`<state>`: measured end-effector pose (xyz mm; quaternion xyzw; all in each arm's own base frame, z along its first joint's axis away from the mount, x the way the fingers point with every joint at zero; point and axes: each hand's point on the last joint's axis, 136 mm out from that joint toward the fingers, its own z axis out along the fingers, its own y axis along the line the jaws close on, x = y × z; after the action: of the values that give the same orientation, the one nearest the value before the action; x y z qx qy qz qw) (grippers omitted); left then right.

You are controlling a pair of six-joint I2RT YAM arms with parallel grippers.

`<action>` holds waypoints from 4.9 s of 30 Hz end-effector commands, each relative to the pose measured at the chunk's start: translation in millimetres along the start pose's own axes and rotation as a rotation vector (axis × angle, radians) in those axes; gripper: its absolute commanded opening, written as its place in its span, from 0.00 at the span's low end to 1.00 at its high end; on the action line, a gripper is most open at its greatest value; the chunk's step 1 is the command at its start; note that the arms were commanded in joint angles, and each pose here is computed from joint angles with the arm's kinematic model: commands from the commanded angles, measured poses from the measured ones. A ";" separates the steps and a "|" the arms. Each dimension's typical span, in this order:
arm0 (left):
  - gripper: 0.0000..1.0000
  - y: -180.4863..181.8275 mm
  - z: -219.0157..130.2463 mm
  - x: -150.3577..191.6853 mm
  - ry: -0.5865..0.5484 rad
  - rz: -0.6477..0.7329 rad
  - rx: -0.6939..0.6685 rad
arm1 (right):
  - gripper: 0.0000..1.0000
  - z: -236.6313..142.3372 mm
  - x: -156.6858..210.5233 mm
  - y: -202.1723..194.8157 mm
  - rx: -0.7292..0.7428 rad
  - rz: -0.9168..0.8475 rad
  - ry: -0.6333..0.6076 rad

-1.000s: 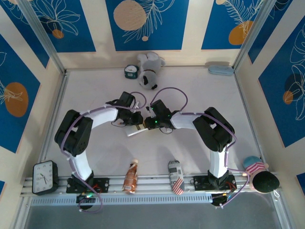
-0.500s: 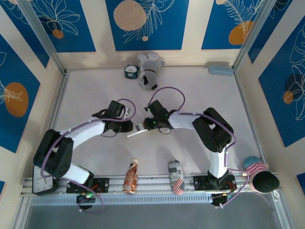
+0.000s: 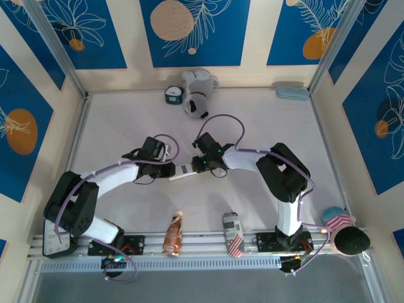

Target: Load the batteries into the remote control

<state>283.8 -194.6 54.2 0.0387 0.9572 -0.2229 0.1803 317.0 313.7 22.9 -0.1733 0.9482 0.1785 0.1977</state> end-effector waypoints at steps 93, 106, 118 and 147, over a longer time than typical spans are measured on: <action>0.81 16.4 -47.0 -21.2 -0.174 -0.101 -0.071 | 0.39 -6.6 -8.8 10.3 -0.176 0.141 0.046; 0.30 2.3 -31.5 47.8 -0.096 -0.243 0.086 | 0.42 3.1 -38.3 14.2 -0.167 0.116 -0.007; 0.20 -15.7 7.3 60.8 -0.044 -0.231 0.114 | 0.38 26.6 -46.7 22.8 -0.175 0.082 0.024; 0.22 -13.8 20.0 -11.4 -0.099 -0.079 -0.055 | 0.32 -12.9 15.0 32.1 -0.250 0.134 0.062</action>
<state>289.0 -220.8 38.9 -0.0199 0.9553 -0.2193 0.1971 304.3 323.4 30.4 -0.1307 0.9389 0.2819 0.1480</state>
